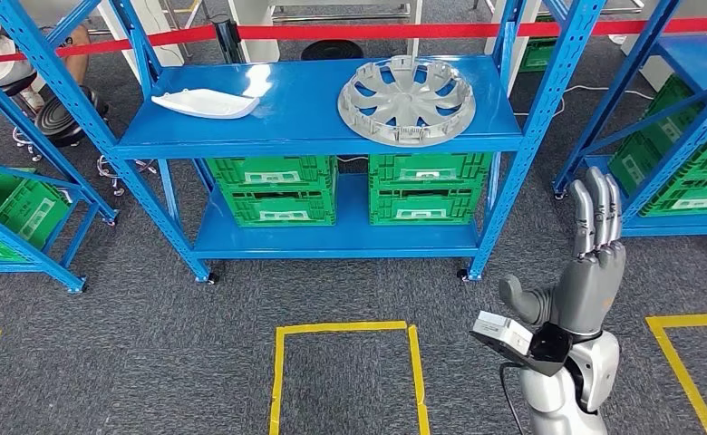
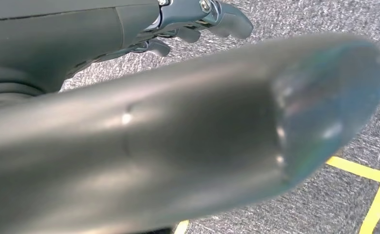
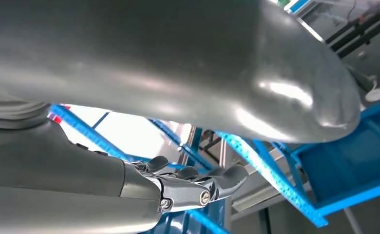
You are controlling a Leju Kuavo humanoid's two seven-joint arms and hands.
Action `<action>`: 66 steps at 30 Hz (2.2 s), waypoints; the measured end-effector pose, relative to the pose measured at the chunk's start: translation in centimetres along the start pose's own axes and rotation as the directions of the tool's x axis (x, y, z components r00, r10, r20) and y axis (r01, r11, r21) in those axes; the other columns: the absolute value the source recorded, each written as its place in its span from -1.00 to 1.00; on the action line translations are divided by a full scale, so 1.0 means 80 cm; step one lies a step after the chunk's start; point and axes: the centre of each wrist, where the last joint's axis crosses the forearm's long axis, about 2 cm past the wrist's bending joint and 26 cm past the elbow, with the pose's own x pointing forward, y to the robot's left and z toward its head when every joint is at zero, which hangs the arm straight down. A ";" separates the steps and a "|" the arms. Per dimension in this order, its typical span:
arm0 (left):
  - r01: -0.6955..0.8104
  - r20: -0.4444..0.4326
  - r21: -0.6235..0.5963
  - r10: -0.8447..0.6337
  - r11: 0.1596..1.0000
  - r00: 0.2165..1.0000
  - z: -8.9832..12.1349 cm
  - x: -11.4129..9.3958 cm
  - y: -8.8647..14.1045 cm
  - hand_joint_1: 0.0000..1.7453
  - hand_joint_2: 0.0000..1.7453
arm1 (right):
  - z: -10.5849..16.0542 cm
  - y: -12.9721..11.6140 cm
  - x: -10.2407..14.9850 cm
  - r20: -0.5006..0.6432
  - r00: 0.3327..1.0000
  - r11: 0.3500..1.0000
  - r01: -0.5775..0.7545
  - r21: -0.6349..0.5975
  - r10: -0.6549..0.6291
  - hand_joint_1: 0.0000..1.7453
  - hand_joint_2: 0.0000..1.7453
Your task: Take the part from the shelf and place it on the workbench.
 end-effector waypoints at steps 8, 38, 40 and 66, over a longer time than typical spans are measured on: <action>-0.013 -0.007 0.007 0.013 1.000 1.000 0.000 -0.002 0.001 -1.00 -1.00 | -0.005 0.001 0.001 0.007 1.000 1.000 0.018 0.004 -0.018 -1.00 -1.00; -0.004 -0.012 -0.018 0.004 1.000 1.000 0.005 -0.004 -0.008 -1.00 -1.00 | -0.004 -0.001 0.001 0.006 1.000 1.000 0.000 0.005 -0.001 -1.00 -1.00; -0.004 -0.012 -0.018 0.004 1.000 1.000 0.005 -0.004 -0.008 -1.00 -1.00 | -0.004 -0.001 0.001 0.006 1.000 1.000 0.000 0.005 -0.001 -1.00 -1.00; -0.001 -0.004 -0.032 0.001 0.999 1.000 0.003 0.001 -0.009 -1.00 -1.00 | 0.000 -0.012 0.007 0.022 0.998 0.999 0.053 -0.010 -0.052 -1.00 -1.00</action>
